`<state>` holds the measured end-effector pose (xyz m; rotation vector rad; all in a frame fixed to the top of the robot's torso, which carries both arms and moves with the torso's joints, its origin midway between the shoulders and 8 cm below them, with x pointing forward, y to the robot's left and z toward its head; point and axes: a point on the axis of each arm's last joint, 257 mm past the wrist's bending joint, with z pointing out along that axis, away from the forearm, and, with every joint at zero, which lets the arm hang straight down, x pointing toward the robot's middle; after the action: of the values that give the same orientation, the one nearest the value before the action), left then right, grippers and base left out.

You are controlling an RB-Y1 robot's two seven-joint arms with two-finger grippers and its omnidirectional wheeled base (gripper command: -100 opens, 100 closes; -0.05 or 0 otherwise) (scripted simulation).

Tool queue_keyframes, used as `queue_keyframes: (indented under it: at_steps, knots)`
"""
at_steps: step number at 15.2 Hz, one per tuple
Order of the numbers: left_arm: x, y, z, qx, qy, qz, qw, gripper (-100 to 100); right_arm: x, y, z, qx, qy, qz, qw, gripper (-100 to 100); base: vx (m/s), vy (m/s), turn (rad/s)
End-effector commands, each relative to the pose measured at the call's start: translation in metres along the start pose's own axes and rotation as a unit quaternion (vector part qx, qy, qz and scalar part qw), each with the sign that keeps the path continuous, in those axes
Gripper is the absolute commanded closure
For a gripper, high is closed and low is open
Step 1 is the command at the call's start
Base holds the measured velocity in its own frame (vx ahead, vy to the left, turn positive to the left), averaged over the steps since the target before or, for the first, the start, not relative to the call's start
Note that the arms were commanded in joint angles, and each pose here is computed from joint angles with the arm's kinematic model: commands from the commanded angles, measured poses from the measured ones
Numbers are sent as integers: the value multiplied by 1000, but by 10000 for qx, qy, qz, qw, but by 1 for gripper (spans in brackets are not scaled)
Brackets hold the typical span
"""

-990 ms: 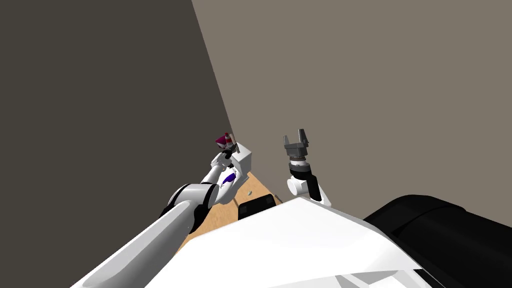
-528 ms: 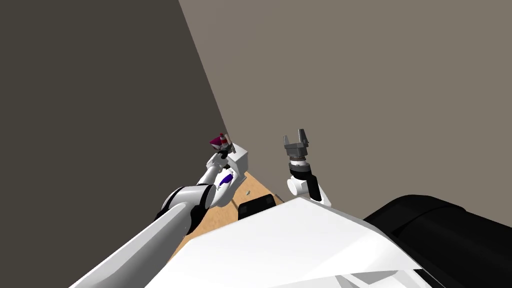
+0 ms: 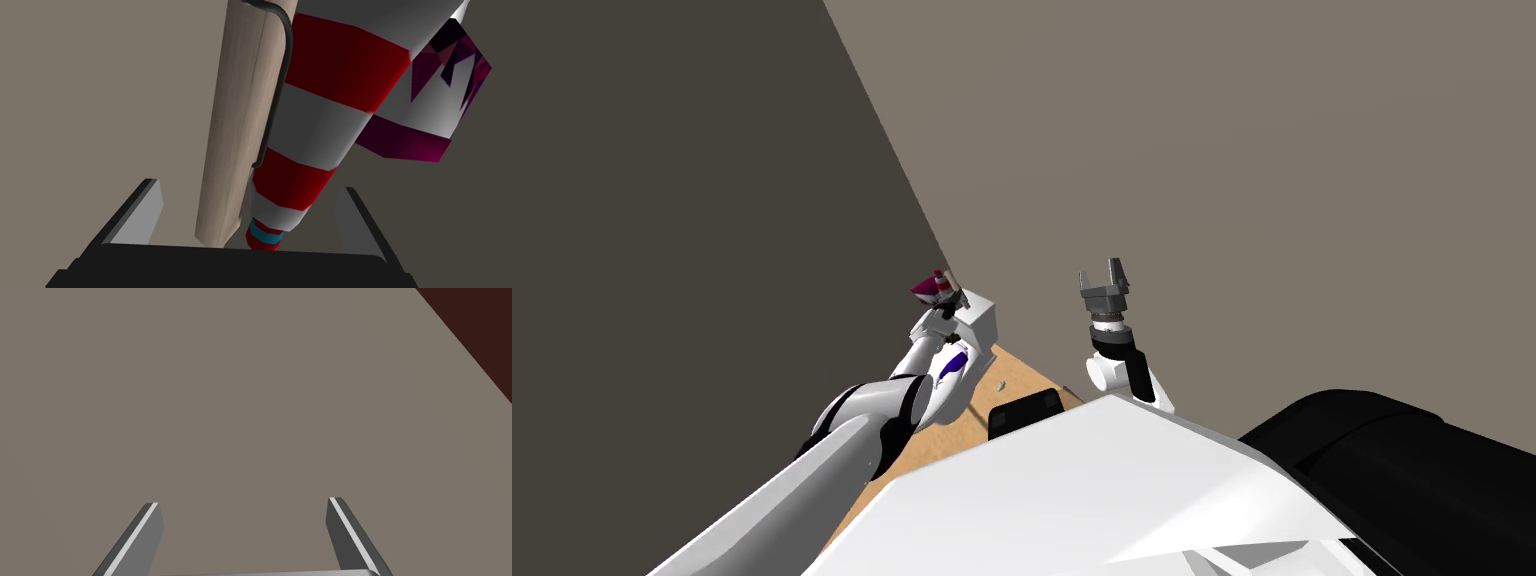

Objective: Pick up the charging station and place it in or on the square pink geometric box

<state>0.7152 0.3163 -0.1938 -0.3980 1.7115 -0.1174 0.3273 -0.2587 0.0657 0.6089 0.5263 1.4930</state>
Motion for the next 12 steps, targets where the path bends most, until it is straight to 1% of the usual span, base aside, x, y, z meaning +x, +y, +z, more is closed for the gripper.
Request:
queue_keyframes:
  at_steps: [1,3,4,5,6,7,8,9,11,12]
  knots:
    - [-1,4,2,-42,-11,36,10000,-100,0,0,0,0,0,0,10000,0,-30,-1,-86]
    - [-6,12,3,-115,-47,-53,9999,-100,0,0,0,1,0,-1,10000,0,-7,-1,11]
    - [-12,35,2,-339,-86,-137,9993,-100,0,0,0,1,0,-1,10000,0,-17,-10,-215]
    - [-12,35,2,-339,-86,-137,9993,-100,0,0,0,0,0,0,10000,0,-33,-7,-250]
    - [-12,35,2,-339,-86,-137,9993,-100,0,0,0,0,0,0,10000,0,-29,-4,-87]
    - [-18,59,0,-569,-124,-219,9981,-100,0,0,0,0,0,0,10000,0,-41,-18,-208]
    - [-23,83,-3,-808,-161,-297,9962,-100,0,0,0,0,0,0,10000,0,-65,-32,-456]
    - [-23,83,-3,-808,-161,-297,9962,-100,0,0,0,-1,0,1,10000,0,-65,-18,-327]
    - [-23,83,-3,-808,-161,-297,9962,-100,0,0,0,0,0,0,10000,0,-31,-8,-17]
    - [-29,108,-7,-1056,-200,-370,9935,-100,0,0,0,1,0,-1,10000,0,-15,-18,-173]
